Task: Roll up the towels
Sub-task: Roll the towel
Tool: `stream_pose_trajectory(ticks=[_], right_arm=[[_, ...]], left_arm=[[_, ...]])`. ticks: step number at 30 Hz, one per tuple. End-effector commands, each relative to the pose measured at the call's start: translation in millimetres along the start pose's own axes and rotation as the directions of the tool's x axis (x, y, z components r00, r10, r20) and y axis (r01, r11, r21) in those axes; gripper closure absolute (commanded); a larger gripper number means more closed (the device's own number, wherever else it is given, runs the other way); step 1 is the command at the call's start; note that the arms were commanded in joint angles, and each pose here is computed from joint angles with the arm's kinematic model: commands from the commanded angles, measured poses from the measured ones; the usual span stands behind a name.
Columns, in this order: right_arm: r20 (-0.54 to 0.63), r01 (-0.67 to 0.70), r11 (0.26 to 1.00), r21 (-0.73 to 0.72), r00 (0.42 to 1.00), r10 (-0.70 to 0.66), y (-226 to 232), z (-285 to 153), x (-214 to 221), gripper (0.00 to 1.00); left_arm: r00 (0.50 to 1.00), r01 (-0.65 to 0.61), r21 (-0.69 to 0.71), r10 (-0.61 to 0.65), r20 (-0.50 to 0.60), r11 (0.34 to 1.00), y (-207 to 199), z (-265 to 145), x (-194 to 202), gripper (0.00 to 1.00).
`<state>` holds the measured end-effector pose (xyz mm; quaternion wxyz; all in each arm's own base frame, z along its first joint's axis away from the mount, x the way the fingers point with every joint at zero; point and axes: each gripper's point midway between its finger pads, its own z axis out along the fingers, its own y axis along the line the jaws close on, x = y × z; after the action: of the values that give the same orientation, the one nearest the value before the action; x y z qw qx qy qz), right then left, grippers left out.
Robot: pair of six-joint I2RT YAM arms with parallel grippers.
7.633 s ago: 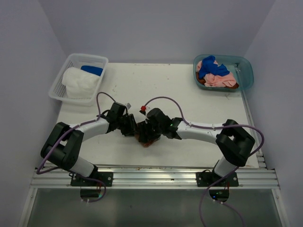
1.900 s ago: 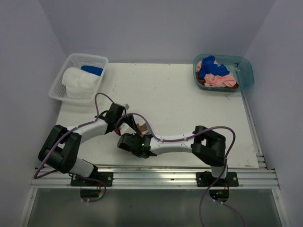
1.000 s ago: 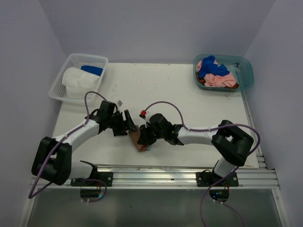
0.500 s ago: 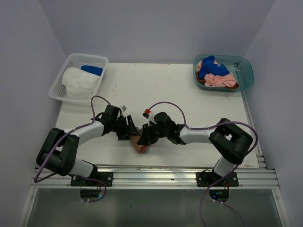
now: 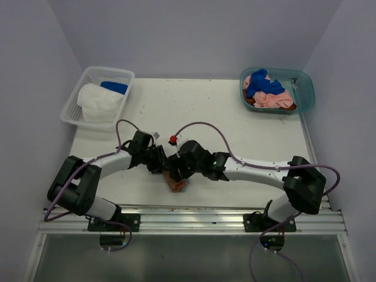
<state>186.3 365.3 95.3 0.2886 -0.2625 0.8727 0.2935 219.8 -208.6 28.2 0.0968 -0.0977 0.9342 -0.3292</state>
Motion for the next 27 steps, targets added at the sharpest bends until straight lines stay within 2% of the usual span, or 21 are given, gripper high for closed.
stream_pose_trajectory(ticks=[1, 5, 9, 13, 16, 20, 21, 22, 23, 24, 27], right_arm=[[0.003, 0.187, 0.961, 0.203, 0.981, -0.192, -6, -21, -14, 0.40], [-0.019, 0.322, 0.899, 0.297, 0.943, -0.332, 13, -20, -23, 0.39], [-0.101, 0.437, 0.829, 0.348, 0.897, -0.431, 25, -1, -6, 0.39], [-0.172, 0.491, 0.782, 0.383, 0.870, -0.462, 20, 16, 9, 0.39], [-0.210, 0.503, 0.774, 0.385, 0.864, -0.457, 12, 26, 23, 0.41], [-0.195, 0.481, 0.789, 0.383, 0.876, -0.440, 12, 28, 27, 0.57], [-0.191, 0.478, 0.788, 0.388, 0.878, -0.438, 11, 27, 26, 0.68], [-0.184, 0.472, 0.788, 0.395, 0.881, -0.435, 10, 27, 23, 0.72], [-0.170, 0.459, 0.799, 0.388, 0.888, -0.428, 12, 27, 20, 0.77], [-0.163, 0.443, 0.811, 0.382, 0.896, -0.413, 11, 27, 17, 0.85], [-0.099, 0.350, 0.881, 0.320, 0.937, -0.336, 13, 25, 4, 0.93]], left_arm=[[0.999, -0.010, -0.004, 0.011, 0.032, 1.000, -6, -3, -8, 0.64], [0.999, -0.008, -0.011, 0.009, 0.037, 1.000, -7, -5, -9, 0.64], [0.999, -0.012, -0.013, 0.012, 0.041, 1.000, -8, -6, -11, 0.64], [0.999, -0.012, -0.014, 0.012, 0.046, 1.000, -9, -8, -12, 0.64], [0.999, -0.015, -0.017, 0.016, 0.046, 1.000, -9, -9, -12, 0.64], [0.999, -0.016, -0.018, 0.017, 0.049, 1.000, -10, -10, -12, 0.63], [0.999, -0.016, -0.017, 0.017, 0.050, 1.000, -11, -11, -13, 0.63], [0.999, -0.016, -0.018, 0.017, 0.051, 1.000, -11, -11, -13, 0.62], [0.998, -0.016, -0.017, 0.017, 0.054, 1.000, -12, -12, -14, 0.61], [0.998, -0.023, -0.018, 0.024, 0.057, 1.000, -13, -13, -15, 0.59], [0.996, -0.044, -0.022, 0.046, 0.077, 0.999, -18, -20, -22, 0.49]])
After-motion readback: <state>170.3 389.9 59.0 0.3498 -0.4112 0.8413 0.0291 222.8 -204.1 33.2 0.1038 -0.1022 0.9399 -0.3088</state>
